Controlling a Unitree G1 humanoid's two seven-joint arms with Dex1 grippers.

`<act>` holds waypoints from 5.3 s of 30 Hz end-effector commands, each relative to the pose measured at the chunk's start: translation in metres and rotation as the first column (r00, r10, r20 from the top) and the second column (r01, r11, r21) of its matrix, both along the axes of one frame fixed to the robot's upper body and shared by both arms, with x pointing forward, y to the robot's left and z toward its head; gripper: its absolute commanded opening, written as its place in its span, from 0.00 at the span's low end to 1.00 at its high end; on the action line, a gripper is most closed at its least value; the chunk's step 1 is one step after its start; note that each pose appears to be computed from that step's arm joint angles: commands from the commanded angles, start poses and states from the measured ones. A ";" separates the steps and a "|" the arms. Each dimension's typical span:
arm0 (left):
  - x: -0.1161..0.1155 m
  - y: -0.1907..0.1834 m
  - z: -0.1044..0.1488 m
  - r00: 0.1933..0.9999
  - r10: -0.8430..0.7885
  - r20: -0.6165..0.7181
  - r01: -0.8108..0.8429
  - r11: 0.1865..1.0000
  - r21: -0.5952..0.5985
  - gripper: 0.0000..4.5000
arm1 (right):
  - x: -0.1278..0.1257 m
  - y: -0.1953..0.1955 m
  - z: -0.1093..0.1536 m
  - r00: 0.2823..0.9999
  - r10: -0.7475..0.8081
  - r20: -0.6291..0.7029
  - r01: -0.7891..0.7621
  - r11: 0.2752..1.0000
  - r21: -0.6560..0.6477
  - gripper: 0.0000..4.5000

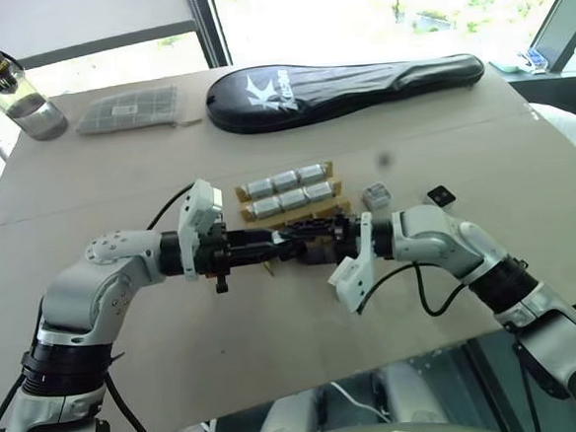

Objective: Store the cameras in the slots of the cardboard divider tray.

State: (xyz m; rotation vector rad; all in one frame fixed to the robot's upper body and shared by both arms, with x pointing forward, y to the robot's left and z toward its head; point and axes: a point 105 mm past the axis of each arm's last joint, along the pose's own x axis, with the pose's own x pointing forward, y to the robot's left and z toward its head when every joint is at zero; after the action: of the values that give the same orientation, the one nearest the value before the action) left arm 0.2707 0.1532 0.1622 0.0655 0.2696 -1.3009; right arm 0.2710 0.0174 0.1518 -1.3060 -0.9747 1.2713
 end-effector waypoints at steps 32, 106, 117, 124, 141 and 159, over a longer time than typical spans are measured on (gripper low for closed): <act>0.061 0.019 0.002 0.920 -0.039 0.389 -0.002 0.995 0.104 0.16 | -0.088 -0.194 -0.015 0.097 0.082 -0.992 0.582 0.804 0.123 0.97; -0.030 0.036 0.034 0.974 -0.108 0.197 0.098 0.993 0.063 0.98 | 0.086 -0.250 -0.060 -0.053 -0.224 -0.973 0.954 0.277 -0.116 0.88; -0.010 0.040 0.038 0.963 -0.044 0.268 0.025 0.997 0.074 0.98 | 0.081 -0.241 -0.048 0.112 -0.422 -0.900 0.937 0.346 -0.045 0.43; 0.010 0.013 0.038 0.970 -0.028 0.243 0.027 1.000 0.010 0.98 | 0.062 -0.165 -0.006 0.681 -0.618 -0.394 0.698 0.710 0.094 0.43; 0.045 -0.038 0.054 0.973 -0.135 0.187 0.155 0.983 -0.096 0.98 | 0.030 -0.043 0.043 0.952 -0.188 0.243 0.156 0.977 0.143 0.43; 0.038 -0.039 0.045 0.980 -0.146 0.132 0.156 0.986 -0.067 0.16 | 0.030 -0.034 0.045 0.954 -0.166 0.251 0.131 0.980 0.151 0.43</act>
State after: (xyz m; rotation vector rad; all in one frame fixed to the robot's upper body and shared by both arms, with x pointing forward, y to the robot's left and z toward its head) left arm 0.3137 0.1151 0.2042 0.0960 0.1136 -1.4321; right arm 0.3060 -0.0217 0.1802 -1.4430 -1.0231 0.9493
